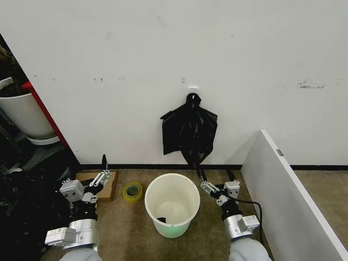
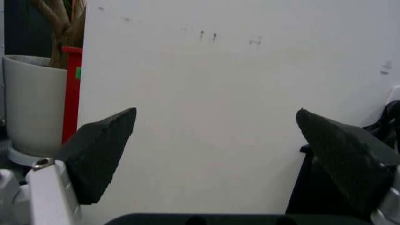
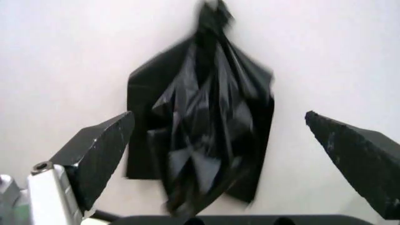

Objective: Place the garbage bag over the trash bin.

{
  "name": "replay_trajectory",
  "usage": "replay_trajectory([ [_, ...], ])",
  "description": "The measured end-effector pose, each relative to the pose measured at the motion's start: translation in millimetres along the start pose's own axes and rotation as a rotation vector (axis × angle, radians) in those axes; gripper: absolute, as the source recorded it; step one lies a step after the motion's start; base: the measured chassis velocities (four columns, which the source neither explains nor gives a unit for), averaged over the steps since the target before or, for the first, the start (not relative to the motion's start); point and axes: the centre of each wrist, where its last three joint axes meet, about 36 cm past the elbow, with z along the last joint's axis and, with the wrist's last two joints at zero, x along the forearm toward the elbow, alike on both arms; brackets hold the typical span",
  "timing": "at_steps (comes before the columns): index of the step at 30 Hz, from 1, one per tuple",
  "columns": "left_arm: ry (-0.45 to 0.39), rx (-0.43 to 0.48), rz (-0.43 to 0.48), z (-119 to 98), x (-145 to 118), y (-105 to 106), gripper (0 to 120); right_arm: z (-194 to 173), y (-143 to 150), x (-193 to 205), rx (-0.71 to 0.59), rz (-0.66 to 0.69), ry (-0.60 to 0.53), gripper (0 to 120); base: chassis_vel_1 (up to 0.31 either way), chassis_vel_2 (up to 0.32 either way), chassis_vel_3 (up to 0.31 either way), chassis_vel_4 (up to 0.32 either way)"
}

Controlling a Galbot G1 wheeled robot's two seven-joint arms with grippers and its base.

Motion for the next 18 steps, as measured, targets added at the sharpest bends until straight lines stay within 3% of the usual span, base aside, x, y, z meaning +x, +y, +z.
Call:
replay_trajectory([
  [2,0.001,-0.001,0.0,0.1,0.4,-0.1,100,3.9,-1.4,-3.9,0.066,-0.015,-0.016,100,0.0,0.0,0.0,0.0],
  [4,0.002,-0.006,0.0,0.5,1.3,-0.3,100,17.9,-4.9,-18.0,0.258,-0.056,-0.054,100,0.0,0.0,0.0,0.0],
  [5,0.002,-0.007,0.0,0.5,1.4,-0.3,100,19.2,-5.2,-19.6,0.276,-0.06,-0.057,100,0.0,0.0,0.0,0.0],
  [7,0.001,-0.01,0.0,-0.1,1.8,-0.4,100,36.3,-6.0,-42.1,0.447,-0.103,-0.085,100,0.0,0.0,0.0,0.0],
  [13,0.001,-0.017,-0.003,-0.9,0.9,1.3,100,46.8,9.6,-79.8,0.51,-0.141,-0.067,100,0.0,0.0,0.0,0.0],
  [18,0.005,-0.018,-0.009,0.6,0.6,2.1,100,57.5,23.2,-116.7,0.56,-0.13,0.022,100,0.0,0.0,0.0,0.0],
])
